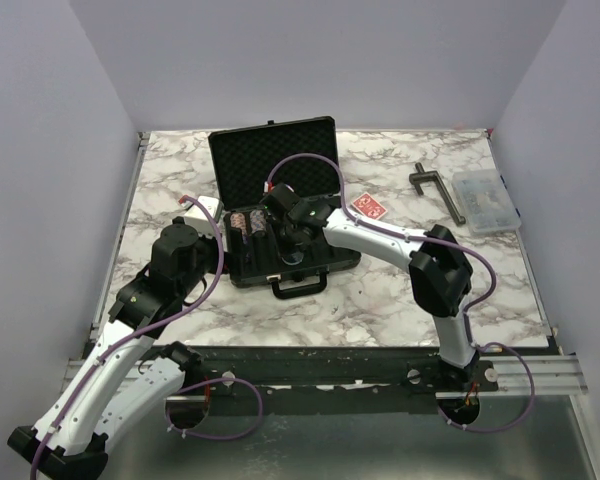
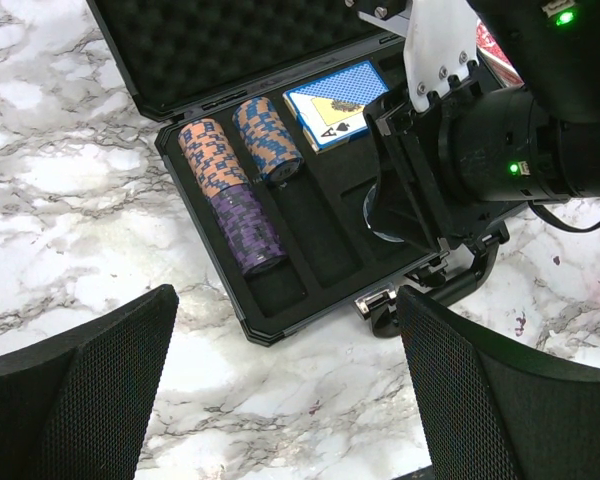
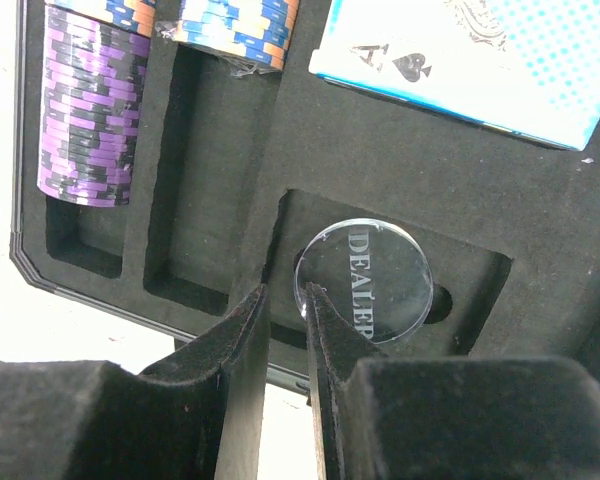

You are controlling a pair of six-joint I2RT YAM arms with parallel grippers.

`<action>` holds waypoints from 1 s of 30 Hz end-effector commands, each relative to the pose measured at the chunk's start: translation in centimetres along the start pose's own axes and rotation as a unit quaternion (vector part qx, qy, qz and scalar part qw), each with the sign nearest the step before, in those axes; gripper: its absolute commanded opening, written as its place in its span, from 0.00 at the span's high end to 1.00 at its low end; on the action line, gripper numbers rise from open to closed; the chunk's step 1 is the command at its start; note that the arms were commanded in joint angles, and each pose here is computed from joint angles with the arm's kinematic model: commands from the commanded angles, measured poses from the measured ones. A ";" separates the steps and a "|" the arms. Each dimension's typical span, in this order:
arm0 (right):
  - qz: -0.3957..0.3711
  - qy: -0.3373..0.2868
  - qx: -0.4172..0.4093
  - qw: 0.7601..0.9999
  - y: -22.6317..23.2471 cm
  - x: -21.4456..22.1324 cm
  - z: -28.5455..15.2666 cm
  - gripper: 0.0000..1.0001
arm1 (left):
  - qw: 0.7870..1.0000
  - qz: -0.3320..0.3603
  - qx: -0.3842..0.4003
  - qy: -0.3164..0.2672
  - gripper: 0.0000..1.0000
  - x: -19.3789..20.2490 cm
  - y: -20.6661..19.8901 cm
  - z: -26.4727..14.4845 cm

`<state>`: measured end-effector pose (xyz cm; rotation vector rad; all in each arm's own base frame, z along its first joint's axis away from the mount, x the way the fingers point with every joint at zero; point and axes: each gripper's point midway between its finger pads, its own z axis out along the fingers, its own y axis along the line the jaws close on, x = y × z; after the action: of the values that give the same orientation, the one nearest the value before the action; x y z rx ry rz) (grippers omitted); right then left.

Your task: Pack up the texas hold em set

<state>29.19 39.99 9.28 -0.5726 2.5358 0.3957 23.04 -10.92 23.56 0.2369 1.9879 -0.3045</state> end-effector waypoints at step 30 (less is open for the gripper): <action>0.050 -0.081 0.109 0.989 -13.1 -5.7 -5.7 0.30 | 1.000 0.003 -0.006 -0.005 0.10 0.0 0.3 0.0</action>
<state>39.78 27.46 15.12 -0.2803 2.3714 0.0840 23.03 -10.91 23.55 0.2366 1.9875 -0.3043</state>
